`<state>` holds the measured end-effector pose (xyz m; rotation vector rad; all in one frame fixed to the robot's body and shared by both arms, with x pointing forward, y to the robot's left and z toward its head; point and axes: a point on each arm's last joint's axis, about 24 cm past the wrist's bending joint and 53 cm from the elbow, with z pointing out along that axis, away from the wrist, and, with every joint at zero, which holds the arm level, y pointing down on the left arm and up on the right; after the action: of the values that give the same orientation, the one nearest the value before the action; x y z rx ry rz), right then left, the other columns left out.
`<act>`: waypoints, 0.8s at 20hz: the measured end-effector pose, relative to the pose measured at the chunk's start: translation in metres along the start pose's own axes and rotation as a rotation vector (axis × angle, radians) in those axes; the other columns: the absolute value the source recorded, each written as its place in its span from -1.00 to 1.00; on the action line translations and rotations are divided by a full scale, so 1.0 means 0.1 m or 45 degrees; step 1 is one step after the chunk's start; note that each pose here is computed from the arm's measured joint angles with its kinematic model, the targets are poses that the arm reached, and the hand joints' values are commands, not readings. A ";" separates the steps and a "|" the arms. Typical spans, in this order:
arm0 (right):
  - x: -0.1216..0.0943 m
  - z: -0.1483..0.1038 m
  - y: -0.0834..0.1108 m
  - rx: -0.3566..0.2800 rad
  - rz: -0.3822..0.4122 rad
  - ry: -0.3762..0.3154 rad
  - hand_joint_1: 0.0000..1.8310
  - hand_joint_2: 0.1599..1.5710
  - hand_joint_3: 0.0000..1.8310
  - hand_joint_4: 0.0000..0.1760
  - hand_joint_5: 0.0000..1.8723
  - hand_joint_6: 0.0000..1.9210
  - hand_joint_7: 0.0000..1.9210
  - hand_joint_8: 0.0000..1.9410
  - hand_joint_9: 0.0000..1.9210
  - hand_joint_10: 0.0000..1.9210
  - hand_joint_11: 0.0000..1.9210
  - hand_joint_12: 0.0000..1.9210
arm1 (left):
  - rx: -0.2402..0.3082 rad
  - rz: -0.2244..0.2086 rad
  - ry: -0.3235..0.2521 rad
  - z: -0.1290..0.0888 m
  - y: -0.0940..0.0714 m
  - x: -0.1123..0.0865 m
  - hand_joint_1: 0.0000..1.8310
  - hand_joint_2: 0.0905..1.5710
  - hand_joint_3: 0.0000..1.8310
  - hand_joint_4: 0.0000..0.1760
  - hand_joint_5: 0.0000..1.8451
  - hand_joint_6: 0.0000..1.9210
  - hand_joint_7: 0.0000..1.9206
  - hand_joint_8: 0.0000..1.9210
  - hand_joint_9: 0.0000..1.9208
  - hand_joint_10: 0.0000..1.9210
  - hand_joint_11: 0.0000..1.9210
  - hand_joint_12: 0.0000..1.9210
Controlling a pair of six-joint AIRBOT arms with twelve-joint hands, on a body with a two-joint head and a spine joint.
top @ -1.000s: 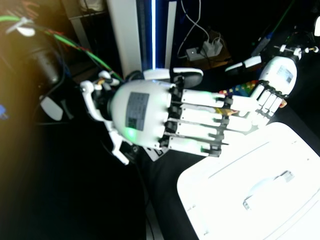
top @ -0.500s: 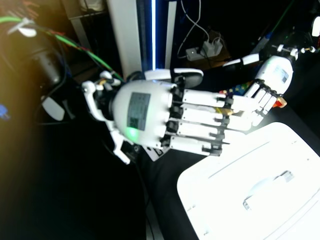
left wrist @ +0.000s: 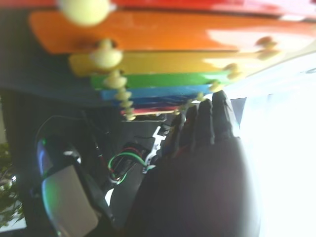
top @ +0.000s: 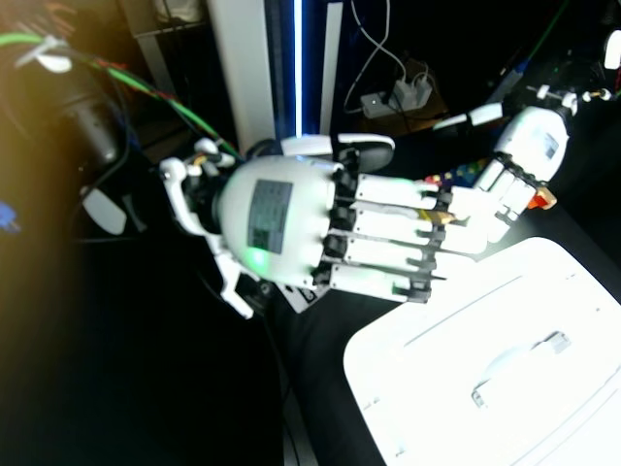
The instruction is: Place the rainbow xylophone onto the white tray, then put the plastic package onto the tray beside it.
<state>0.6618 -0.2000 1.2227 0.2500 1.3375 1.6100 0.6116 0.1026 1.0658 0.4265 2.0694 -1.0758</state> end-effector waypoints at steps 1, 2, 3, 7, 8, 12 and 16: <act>0.00 0.00 0.00 0.000 0.000 0.002 -0.39 0.22 -1.00 -0.57 -0.79 -1.00 -0.67 -1.00 -0.65 -1.00 -0.97 -0.37 | -0.018 -0.001 0.005 0.01 0.04 0.02 -0.45 -0.23 -1.00 -0.61 -1.00 -1.00 -1.00 -1.00 -0.99 -1.00 -0.93 -0.96; 0.00 0.00 0.00 0.000 0.001 0.000 -0.38 0.20 -1.00 -0.73 -0.81 -1.00 -0.67 -1.00 -0.64 -0.99 -0.96 -0.37 | -0.018 -0.004 0.009 0.02 0.04 0.03 -0.46 -0.25 -1.00 -0.70 -1.00 -1.00 -1.00 -1.00 -1.00 -1.00 -0.96 -0.97; 0.01 0.00 -0.01 0.000 0.002 0.000 -0.38 0.20 -1.00 -0.73 -0.81 -1.00 -0.67 -1.00 -0.64 -0.99 -0.96 -0.37 | -0.018 -0.009 0.012 0.02 0.04 0.05 -0.46 -0.25 -1.00 -0.70 -1.00 -1.00 -1.00 -1.00 -1.00 -1.00 -0.96 -0.97; 0.02 0.00 -0.01 -0.002 0.005 0.002 -0.36 0.20 -1.00 -0.64 -0.81 -1.00 -0.66 -1.00 -0.63 -0.99 -0.95 -0.37 | -0.021 -0.023 0.022 0.01 0.06 0.10 -0.44 -0.24 -1.00 -0.58 -1.00 -1.00 -1.00 -1.00 -1.00 -1.00 -0.97 -0.96; 0.02 0.00 -0.01 -0.002 0.005 0.002 -0.36 0.20 -1.00 -0.64 -0.81 -1.00 -0.66 -1.00 -0.63 -0.99 -0.95 -0.37 | -0.022 -0.022 0.024 0.01 0.06 0.11 -0.44 -0.24 -1.00 -0.58 -1.00 -1.00 -1.00 -1.00 -1.00 -1.00 -0.97 -0.96; 0.02 0.00 -0.01 -0.001 0.005 0.001 -0.35 0.19 -1.00 -0.75 -0.81 -1.00 -0.65 -1.00 -0.63 -1.00 -0.95 -0.36 | -0.038 -0.024 0.037 0.00 0.10 0.16 -0.42 -0.24 -1.00 -0.90 -1.00 -1.00 -1.00 -1.00 -1.00 -1.00 -1.00 -1.00; 0.03 0.01 -0.01 -0.002 0.005 0.007 -0.33 0.19 -1.00 -0.78 -0.80 -1.00 -0.65 -1.00 -0.63 -1.00 -0.95 -0.36 | -0.038 -0.030 0.047 0.05 0.10 0.20 -0.35 -0.24 -1.00 -0.59 -1.00 -1.00 -1.00 -1.00 -0.99 -1.00 -1.00 -1.00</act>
<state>0.6609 -0.1972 1.2209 0.2472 1.3407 1.6161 0.6065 0.1039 1.0432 0.4105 2.1252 -1.0565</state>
